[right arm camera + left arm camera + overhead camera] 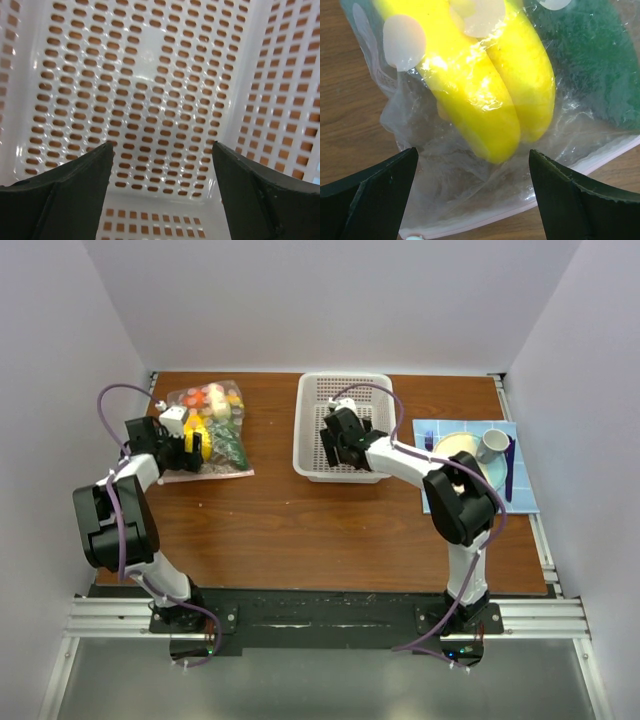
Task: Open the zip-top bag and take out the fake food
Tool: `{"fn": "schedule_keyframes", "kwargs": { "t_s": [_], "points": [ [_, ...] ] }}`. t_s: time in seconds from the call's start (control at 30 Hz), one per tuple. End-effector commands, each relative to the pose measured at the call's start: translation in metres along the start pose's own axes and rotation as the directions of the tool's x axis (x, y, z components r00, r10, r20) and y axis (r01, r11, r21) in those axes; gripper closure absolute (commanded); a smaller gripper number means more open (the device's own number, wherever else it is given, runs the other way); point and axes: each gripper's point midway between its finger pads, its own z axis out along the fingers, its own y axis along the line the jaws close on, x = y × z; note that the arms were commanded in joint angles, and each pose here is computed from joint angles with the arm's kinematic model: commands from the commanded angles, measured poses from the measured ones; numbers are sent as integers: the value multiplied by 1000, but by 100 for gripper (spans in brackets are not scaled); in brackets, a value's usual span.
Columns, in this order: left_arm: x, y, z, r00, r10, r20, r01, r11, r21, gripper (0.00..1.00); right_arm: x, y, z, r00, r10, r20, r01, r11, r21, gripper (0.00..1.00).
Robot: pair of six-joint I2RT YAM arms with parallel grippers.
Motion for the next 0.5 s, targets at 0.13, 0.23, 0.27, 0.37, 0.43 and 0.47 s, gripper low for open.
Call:
{"fn": "schedule_keyframes", "kwargs": {
  "t_s": [0.13, 0.23, 0.27, 0.37, 0.43, 0.47],
  "points": [
    [-14, 11, -37, 995, 93, 45, -92, 996, -20, 0, 2, -7, -39, 994, 97, 40, -96, 995, -36, 23],
    [-5, 22, -57, 997, 60, 51, -59, 998, -20, 0, 20, -3, -47, 996, 94, 7, -93, 995, -41, 27],
    [-3, 26, -61, 997, 52, 54, -51, 999, -16, 0, 31, -3, -49, 996, 89, -8, -90, 995, -35, 28],
    [14, 44, -72, 999, 38, 39, -37, 999, -10, 0, 45, 0, -61, 996, 83, -13, -83, 996, -41, 28],
    [32, 46, -72, 998, 66, 1, -66, 997, 28, 0, 52, 1, -70, 996, 88, -12, -88, 994, -57, 29],
    [39, 44, -71, 996, 83, -18, -82, 996, 44, 0, 55, 5, -74, 996, 89, -14, -90, 994, -68, 29]
  ]
}}
